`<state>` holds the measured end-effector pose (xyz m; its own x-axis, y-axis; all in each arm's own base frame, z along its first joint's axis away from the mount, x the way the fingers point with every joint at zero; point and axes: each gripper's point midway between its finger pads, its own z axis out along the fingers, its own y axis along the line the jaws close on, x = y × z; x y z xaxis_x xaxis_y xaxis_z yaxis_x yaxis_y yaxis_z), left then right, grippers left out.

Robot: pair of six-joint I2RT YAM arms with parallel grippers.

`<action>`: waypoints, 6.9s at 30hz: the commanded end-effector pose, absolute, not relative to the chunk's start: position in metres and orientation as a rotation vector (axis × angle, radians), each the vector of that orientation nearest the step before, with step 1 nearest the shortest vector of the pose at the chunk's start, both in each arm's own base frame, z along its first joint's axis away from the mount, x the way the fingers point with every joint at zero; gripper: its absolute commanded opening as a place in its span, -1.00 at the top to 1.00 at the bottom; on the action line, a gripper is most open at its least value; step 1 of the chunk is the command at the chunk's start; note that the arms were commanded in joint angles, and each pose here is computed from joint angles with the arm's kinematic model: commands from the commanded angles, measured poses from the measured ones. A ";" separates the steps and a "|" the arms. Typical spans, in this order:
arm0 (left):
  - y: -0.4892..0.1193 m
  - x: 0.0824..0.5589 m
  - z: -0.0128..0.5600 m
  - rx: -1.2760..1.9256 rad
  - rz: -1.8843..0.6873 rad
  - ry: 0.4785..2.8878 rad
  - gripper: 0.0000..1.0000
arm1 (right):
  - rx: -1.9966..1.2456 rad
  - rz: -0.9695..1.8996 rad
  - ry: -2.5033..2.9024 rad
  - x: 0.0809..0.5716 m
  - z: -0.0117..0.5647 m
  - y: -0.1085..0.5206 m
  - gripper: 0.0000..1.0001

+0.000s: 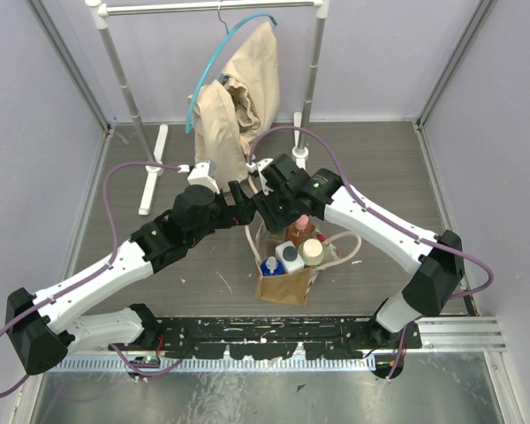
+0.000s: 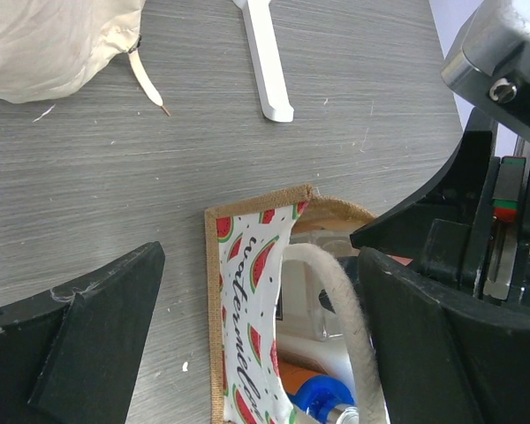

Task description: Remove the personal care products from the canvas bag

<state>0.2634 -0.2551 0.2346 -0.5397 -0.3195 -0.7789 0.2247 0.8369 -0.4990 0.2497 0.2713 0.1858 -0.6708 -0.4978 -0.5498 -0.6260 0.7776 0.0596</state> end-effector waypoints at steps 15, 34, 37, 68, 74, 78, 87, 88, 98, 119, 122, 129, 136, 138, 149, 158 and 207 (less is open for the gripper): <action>-0.250 0.262 0.232 -0.078 -0.679 2.020 -0.96 | -0.929 0.205 2.522 0.234 0.182 0.246 -0.54; -0.248 0.261 0.233 -0.088 -0.683 2.013 -0.96 | -0.809 0.190 2.298 0.276 0.276 0.259 0.99; -0.248 0.260 0.233 -0.084 -0.685 2.016 -0.96 | -0.728 0.215 2.210 0.291 0.316 0.263 0.99; -0.222 0.242 0.249 -0.084 -0.681 1.979 -0.96 | -0.090 0.016 2.271 0.435 0.274 0.104 0.90; -0.161 0.227 0.257 -0.134 -0.403 2.053 -0.96 | -0.046 -0.024 2.341 0.433 0.239 0.092 0.89; -0.143 0.219 0.263 -0.113 -0.286 2.112 -0.96 | -0.054 -0.055 2.384 0.427 0.223 0.088 0.13; -0.228 0.226 0.326 0.158 -0.513 2.049 -0.96 | 0.001 -0.037 2.248 0.396 0.277 0.082 -0.49; -0.242 0.226 0.330 0.204 -0.518 2.049 -0.96 | 0.006 -0.024 2.228 0.392 0.284 0.083 -0.49; -0.343 0.241 0.270 0.513 -0.498 2.220 -0.96 | 0.055 0.219 2.052 0.334 0.317 0.119 -0.42; -0.414 0.243 0.210 0.709 -0.558 2.212 -0.64 | 0.041 0.275 2.095 0.280 0.289 0.108 -0.45; -0.415 0.242 0.204 0.721 -0.539 2.234 -0.58 | 0.045 0.265 2.082 0.279 0.292 0.105 -0.46; -0.417 0.245 0.208 0.699 -0.536 2.209 -0.44 | 0.041 0.270 2.090 0.279 0.290 0.107 -0.45; -0.418 0.248 0.218 0.696 -0.526 2.161 -0.37 | 0.034 0.268 2.104 0.279 0.284 0.107 -0.46; -0.417 0.248 0.220 0.695 -0.521 2.153 -0.36 | 0.032 0.268 2.106 0.279 0.283 0.107 -0.46; -0.416 0.247 0.232 0.705 -0.499 2.120 0.33 | 0.018 0.263 2.119 0.279 0.276 0.108 -0.47; -0.414 0.246 0.242 0.712 -0.490 2.105 0.80 | -0.009 0.287 2.130 0.276 0.274 0.112 -0.48; -0.210 0.241 0.468 0.323 -0.154 1.717 0.62 | -0.436 0.485 2.300 0.234 0.181 0.220 -0.41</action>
